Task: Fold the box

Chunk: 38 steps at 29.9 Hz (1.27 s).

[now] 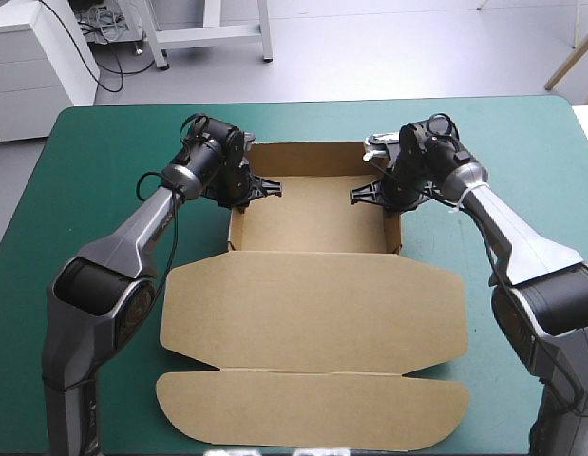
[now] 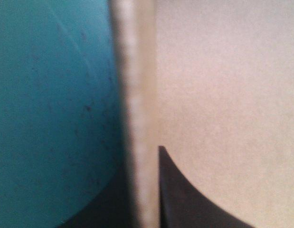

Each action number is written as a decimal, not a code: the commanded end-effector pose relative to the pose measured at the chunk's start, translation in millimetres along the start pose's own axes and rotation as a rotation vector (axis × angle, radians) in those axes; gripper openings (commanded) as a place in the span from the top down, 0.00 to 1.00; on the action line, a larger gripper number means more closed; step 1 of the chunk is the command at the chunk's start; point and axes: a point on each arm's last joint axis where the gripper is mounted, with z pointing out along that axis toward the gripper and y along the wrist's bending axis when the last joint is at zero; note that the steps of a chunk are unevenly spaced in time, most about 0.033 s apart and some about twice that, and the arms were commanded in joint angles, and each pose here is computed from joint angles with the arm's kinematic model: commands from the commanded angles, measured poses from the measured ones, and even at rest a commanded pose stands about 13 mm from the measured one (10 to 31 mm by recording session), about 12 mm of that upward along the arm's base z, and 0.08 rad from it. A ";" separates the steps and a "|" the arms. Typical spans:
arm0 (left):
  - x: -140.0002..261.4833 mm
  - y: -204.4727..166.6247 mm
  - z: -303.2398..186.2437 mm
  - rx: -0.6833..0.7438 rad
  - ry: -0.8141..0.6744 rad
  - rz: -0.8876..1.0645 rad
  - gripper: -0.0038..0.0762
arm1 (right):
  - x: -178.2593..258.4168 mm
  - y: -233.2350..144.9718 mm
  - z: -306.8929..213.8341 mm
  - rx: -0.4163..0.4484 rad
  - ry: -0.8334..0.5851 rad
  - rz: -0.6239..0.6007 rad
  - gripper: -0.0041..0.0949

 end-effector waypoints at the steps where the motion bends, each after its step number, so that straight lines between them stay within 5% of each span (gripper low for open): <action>1: -1.7 8.4 -32.0 -0.050 -0.060 0.037 0.96 | -5.2 8.8 -37.9 -0.067 -0.125 -0.037 0.96; 7: -4.3 13.5 -32.6 -0.107 -0.086 0.057 0.96 | -7.6 9.3 -38.3 -0.072 -0.152 -0.035 0.93; 10: -4.4 13.5 -31.9 -0.109 -0.086 0.057 0.93 | -8.4 9.5 -38.4 -0.072 -0.161 -0.050 0.82; 17: -4.7 14.1 -31.9 -0.116 -0.088 0.066 0.50 | -8.4 9.5 -38.4 -0.072 -0.161 -0.054 0.28; 20: -6.3 15.4 -34.4 -0.131 -0.102 0.070 0.34 | -8.6 9.5 -38.4 -0.072 -0.163 -0.053 0.13; 30: -19.5 13.7 -66.1 -0.102 -0.217 0.060 0.32 | -12.9 10.6 -45.3 -0.080 -0.196 -0.042 0.11; 38: -20.3 18.8 -133.3 -0.065 -0.390 0.159 0.32 | -25.7 15.1 -104.1 -0.099 -0.295 -0.054 0.11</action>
